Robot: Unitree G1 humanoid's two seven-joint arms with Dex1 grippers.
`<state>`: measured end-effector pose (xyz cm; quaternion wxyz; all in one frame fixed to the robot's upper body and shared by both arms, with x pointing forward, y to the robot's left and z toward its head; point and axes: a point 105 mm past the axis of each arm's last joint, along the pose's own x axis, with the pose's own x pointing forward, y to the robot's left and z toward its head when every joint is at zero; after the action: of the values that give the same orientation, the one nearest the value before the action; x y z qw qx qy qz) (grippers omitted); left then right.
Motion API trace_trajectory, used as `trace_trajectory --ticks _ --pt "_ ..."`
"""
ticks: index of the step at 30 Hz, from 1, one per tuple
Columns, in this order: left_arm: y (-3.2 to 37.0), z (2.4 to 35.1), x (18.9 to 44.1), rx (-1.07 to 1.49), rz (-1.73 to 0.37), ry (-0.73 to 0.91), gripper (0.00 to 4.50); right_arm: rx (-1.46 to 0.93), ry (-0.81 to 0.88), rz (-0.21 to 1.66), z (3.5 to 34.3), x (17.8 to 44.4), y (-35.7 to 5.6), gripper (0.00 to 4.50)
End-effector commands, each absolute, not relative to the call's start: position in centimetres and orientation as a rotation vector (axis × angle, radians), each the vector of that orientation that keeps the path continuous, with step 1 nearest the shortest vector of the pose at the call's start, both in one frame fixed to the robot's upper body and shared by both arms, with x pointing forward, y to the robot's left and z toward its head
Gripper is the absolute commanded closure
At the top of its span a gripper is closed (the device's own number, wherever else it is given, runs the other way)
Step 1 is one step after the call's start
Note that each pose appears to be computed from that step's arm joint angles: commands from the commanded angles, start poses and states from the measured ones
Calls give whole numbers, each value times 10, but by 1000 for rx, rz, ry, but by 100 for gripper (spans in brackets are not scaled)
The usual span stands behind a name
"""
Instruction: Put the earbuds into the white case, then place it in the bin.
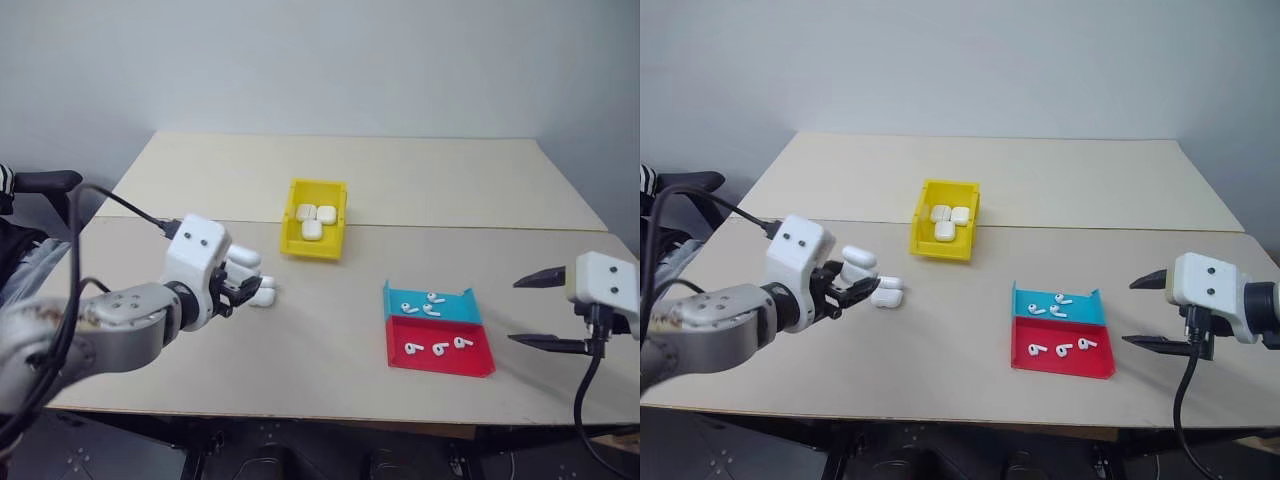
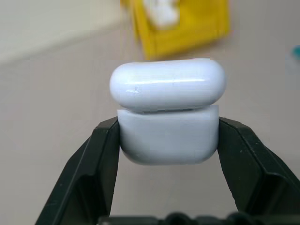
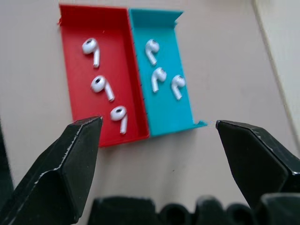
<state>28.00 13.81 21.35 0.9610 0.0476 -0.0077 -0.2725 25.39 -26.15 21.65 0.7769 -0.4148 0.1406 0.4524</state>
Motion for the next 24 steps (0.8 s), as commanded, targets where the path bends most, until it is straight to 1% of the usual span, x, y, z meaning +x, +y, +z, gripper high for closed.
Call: trace_trajectory --ticks 1,3,5,8,10,13,16,18,24 --pt "125 232 270 143 -715 -348 167 -920 264 1011 234 255 -246 0" --pt "115 221 275 103 -788 -401 167 -958 271 1031 236 256 -239 0" --pt "104 213 276 81 -876 -470 167 -990 262 1054 238 256 -231 0" --pt "92 206 278 -3 -955 -567 167 -1029 233 1090 241 254 -219 0" --pt "85 200 275 -39 -1044 -641 167 -1044 226 1115 243 251 -211 0" --pt "77 190 264 -73 -1197 -659 167 -1070 262 1151 239 247 -200 0" --pt "77 185 257 -132 -1295 -691 167 -1095 316 1188 231 244 -191 0" --pt "80 183 255 -185 -1325 -742 167 -1116 350 1203 226 245 -187 0" --pt "84 161 250 -170 -1413 -711 167 -1210 415 1255 207 247 -179 0"
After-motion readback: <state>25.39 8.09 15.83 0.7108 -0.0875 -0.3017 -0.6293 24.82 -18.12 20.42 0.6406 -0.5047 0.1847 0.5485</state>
